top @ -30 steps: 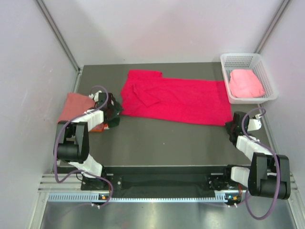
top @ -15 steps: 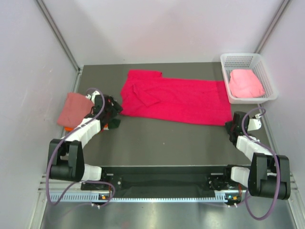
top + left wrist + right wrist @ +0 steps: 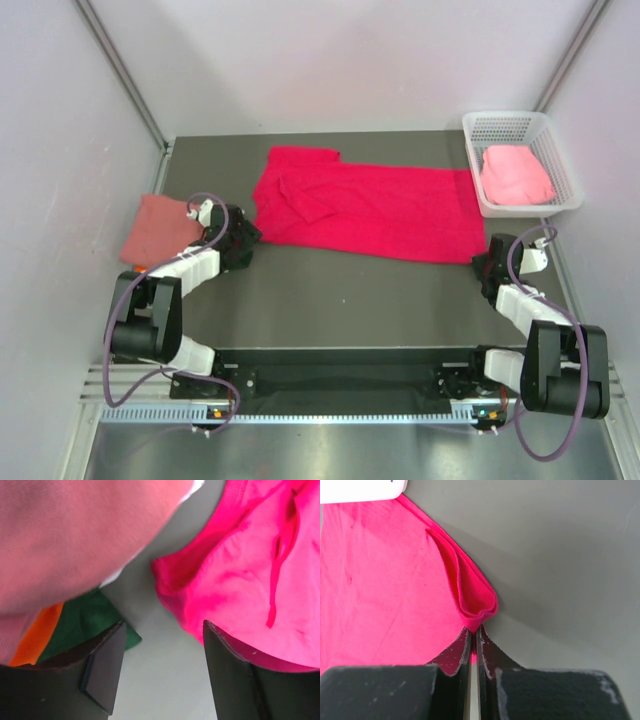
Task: Fold and stack the t-shirts
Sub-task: Fold the tshirt
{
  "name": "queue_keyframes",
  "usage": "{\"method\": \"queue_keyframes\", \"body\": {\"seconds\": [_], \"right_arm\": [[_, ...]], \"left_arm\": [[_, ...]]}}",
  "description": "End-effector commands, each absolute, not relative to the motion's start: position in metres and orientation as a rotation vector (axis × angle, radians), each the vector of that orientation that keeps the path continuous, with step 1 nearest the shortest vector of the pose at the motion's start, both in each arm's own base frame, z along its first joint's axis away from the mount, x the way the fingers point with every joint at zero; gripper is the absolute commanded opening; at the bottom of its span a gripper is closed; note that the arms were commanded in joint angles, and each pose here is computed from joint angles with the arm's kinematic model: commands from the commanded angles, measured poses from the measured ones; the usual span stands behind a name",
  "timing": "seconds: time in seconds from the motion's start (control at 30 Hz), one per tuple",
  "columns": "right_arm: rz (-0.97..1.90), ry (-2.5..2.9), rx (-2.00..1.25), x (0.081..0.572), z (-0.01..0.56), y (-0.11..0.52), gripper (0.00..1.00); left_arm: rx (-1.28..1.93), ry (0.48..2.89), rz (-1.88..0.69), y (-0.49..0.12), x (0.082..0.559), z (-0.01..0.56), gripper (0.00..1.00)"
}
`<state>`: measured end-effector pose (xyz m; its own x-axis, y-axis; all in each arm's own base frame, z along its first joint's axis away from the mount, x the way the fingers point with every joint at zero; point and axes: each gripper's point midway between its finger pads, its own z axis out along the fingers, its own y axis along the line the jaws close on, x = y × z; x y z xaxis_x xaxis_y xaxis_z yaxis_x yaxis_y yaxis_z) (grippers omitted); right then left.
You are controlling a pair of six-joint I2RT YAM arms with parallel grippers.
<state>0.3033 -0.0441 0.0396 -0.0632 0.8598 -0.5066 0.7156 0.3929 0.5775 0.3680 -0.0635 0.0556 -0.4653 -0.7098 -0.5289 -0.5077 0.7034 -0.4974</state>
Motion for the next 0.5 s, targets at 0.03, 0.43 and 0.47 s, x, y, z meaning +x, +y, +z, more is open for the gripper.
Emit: {"method": "queue_keyframes", "body": {"seconds": [0.03, 0.43, 0.47], "right_arm": [[0.230, 1.781, 1.352, 0.309, 0.046, -0.048, 0.00], [0.227, 1.773, 1.343, 0.309, 0.049, -0.049, 0.00], [0.224, 1.779, 1.347, 0.308, 0.047, -0.049, 0.00]], "left_arm": [[-0.936, 2.069, -0.343, -0.061, 0.398, 0.065, 0.65], [-1.000, 2.042, -0.265, -0.049, 0.406, 0.058, 0.00], [-1.004, 2.046, -0.252, -0.048, 0.406, 0.058, 0.00]]}}
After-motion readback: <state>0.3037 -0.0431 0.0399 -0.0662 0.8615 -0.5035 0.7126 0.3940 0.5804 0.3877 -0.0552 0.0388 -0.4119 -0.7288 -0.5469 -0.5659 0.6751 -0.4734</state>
